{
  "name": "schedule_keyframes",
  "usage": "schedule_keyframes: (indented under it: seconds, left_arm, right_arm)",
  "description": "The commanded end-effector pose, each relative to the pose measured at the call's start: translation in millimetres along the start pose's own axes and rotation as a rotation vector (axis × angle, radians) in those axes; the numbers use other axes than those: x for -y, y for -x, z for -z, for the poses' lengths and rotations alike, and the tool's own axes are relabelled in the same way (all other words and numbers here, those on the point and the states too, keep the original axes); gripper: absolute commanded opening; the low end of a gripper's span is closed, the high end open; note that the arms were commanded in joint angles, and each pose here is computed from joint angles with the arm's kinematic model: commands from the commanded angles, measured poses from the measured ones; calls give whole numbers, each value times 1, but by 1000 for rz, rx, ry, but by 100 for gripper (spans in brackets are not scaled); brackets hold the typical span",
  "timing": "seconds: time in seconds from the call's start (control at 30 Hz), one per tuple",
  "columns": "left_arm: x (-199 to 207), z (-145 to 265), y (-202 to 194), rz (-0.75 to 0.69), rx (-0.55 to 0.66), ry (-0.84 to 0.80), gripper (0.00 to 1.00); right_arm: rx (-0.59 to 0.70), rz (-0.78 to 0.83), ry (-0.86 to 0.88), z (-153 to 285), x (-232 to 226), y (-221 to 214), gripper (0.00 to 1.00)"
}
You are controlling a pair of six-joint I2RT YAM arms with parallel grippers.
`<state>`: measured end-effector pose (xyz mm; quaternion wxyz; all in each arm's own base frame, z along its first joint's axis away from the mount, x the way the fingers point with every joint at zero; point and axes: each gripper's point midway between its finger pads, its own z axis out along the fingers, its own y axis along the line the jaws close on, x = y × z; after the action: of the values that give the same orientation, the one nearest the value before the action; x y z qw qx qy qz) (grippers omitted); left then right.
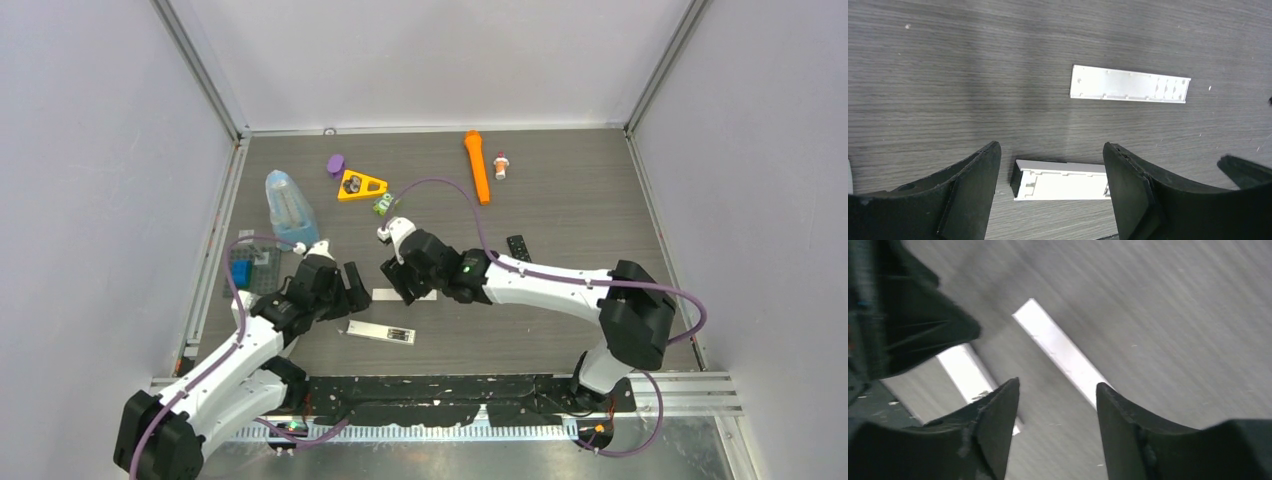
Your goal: Load the batteries into the remote control
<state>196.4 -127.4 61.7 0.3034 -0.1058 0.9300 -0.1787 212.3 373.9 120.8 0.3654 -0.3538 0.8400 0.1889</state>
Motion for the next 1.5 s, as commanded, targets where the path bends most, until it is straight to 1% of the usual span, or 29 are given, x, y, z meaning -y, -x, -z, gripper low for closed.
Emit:
schedule_keyframes:
  seconds: [0.0, 0.1, 0.2, 0.33, 0.47, 0.7, 0.87, 0.93, 0.97, 1.0, 1.03, 1.13, 1.23, 1.33, 1.47]
  left_arm:
    - [8, 5, 32, 22, 93, 11, 77]
    - [1, 5, 37, 63, 107, 40, 77]
    - [-6, 7, 42, 97, 120, 58, 77]
    - [-13, 10, 48, 138, 142, 58, 79]
    - [-16, 11, 51, 155, 135, 48, 79]
    - [-17, 12, 51, 152, 132, 35, 78]
    - [-16, 9, 49, 140, 115, 25, 78]
    - [-12, 8, 45, 130, 91, 1, 77]
    - [-10, 8, 44, 127, 88, -8, 77]
    - [-9, 8, 43, 126, 86, -13, 77]
    - [-9, 8, 43, 125, 88, -19, 77]
    - [-8, 9, 43, 127, 96, -29, 77]
    - [-7, 10, 42, 128, 101, -39, 77]
    - [-7, 11, 41, 132, 110, -49, 77]
    - [-4, 12, 41, 144, 123, -75, 76]
  right_arm:
    - [-101, 198, 43, -17, 21, -10, 67]
    - [-180, 280, 135, -27, 22, -15, 72]
    - [-242, 376, 161, -41, 25, -19, 76]
    - [-311, 448, 177, -52, 29, -29, 77]
    - [-388, 498, 196, -61, 32, -45, 76]
    - [-486, 558, 239, -72, 35, -70, 67]
    - [-558, 554, 282, -73, 31, -80, 60]
    - [-601, 546, 293, -73, 30, -87, 55]
    - [-605, 544, 291, -73, 30, -87, 50]
    - [-621, 539, 287, -73, 32, -91, 47]
    - [-631, 537, 282, -73, 33, -93, 42]
    - [-635, 520, 254, -75, 35, -96, 35]
    - [-596, 506, 226, -79, 37, -89, 32]
    - [-538, 474, 202, -79, 36, -77, 29]
    - [-418, 412, 182, -74, 35, -53, 28]
